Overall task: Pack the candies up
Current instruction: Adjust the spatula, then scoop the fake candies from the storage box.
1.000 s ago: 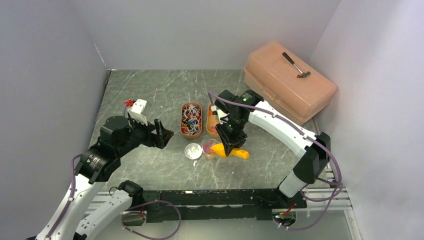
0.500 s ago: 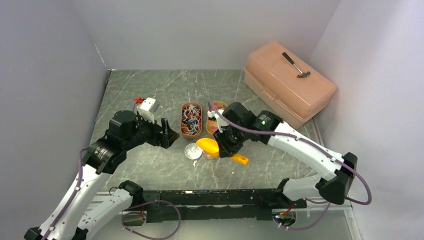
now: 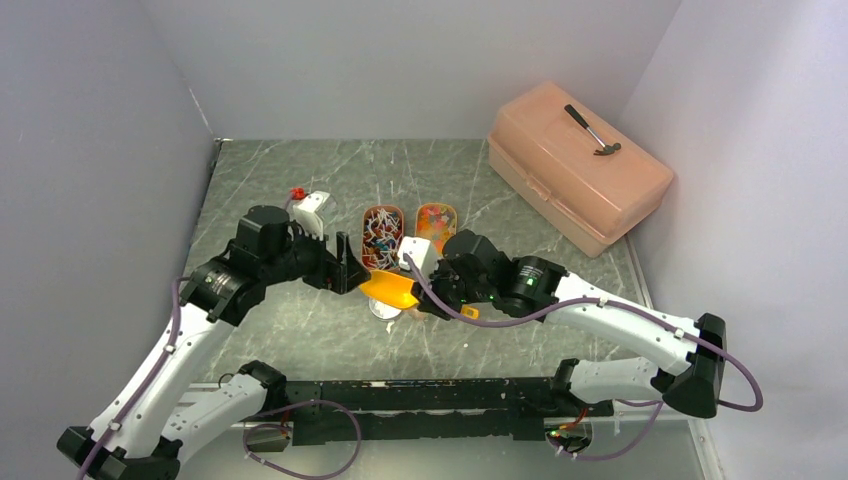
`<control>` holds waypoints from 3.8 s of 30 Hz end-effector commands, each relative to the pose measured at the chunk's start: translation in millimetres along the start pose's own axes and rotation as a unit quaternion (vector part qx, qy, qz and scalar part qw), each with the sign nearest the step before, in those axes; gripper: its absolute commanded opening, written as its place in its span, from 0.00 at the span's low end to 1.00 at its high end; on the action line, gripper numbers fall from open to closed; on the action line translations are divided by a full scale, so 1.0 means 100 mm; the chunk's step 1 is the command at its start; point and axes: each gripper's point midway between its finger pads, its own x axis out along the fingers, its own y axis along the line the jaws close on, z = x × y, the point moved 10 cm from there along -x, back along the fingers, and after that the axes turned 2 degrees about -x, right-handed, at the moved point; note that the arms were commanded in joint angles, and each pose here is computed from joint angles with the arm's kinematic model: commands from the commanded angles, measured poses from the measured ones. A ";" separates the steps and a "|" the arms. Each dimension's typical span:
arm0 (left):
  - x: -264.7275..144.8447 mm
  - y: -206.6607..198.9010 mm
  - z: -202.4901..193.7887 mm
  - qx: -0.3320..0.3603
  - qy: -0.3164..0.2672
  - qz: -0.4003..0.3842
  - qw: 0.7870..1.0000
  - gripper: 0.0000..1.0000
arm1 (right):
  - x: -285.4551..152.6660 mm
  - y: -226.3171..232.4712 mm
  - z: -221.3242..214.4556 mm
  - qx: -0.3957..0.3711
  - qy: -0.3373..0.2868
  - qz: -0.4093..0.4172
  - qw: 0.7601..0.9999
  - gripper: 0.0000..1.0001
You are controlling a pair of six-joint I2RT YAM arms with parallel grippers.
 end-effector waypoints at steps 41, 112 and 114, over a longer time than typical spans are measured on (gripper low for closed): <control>-0.22 0.10 0.15 -0.003 -0.055 0.136 0.989 0.89 | 0.03 -0.23 0.48 -0.057 -0.067 -0.074 0.993 0.00; -0.47 0.15 -0.08 0.012 -0.138 0.142 0.980 0.91 | 1.46 -1.32 0.54 0.434 0.298 -0.063 0.848 0.00; -0.48 0.14 -0.08 0.012 -0.139 0.142 0.980 0.91 | 1.50 -1.36 0.53 0.440 0.294 -0.062 0.846 0.00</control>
